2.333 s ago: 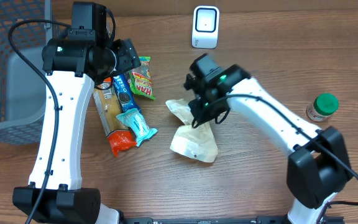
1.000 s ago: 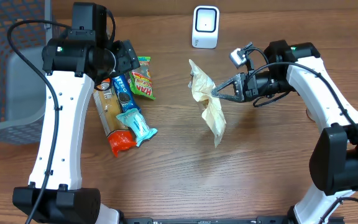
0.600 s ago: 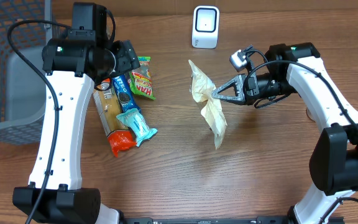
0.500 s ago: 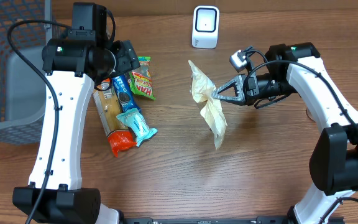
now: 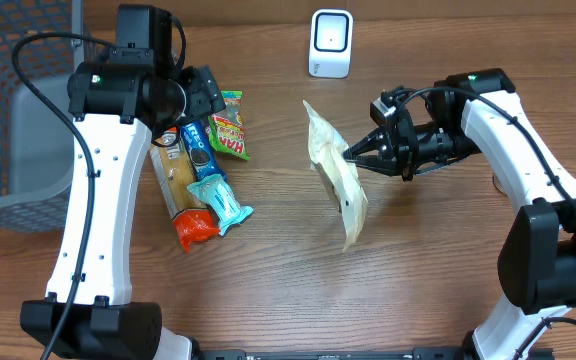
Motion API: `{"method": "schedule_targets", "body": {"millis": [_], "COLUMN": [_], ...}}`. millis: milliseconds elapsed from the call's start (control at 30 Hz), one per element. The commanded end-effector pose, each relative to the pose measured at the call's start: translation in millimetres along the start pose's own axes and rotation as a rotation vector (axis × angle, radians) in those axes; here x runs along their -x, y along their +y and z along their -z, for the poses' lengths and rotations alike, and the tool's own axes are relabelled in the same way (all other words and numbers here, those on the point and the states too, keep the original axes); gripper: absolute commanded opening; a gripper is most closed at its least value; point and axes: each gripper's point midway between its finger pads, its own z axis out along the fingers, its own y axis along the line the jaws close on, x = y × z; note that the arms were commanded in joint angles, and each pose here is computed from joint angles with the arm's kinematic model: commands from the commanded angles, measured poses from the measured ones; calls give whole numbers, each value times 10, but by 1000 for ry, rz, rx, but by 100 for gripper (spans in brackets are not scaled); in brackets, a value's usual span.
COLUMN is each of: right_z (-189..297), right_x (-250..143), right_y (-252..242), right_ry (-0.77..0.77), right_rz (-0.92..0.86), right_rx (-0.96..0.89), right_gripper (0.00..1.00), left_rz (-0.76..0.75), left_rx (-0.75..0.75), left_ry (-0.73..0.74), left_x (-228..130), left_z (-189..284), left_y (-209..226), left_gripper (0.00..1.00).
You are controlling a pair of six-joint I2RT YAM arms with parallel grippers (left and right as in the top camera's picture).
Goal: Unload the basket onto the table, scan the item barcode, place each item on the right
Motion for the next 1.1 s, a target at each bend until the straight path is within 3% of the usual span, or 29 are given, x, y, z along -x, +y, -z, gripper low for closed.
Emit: {"method": "schedule_targets", "body": {"millis": [0, 333, 800, 1067], "right_z": [-1, -1, 13, 7], "right_x": [-46, -46, 52, 226], "right_y": [240, 240, 206, -548], "right_ry": [-11, -9, -21, 48], "right_rz": [-55, -109, 210, 399], "right_rx": [71, 71, 57, -397], "right_gripper": [4, 4, 4, 4], "left_rz": [-18, -18, -17, -14], "left_rx": [7, 6, 9, 9], "left_ry": [3, 3, 9, 8], "left_x": [3, 4, -11, -9], "left_z": [-16, -16, -16, -16], "left_y": [14, 14, 21, 20], "left_gripper": [85, 85, 85, 85]}}
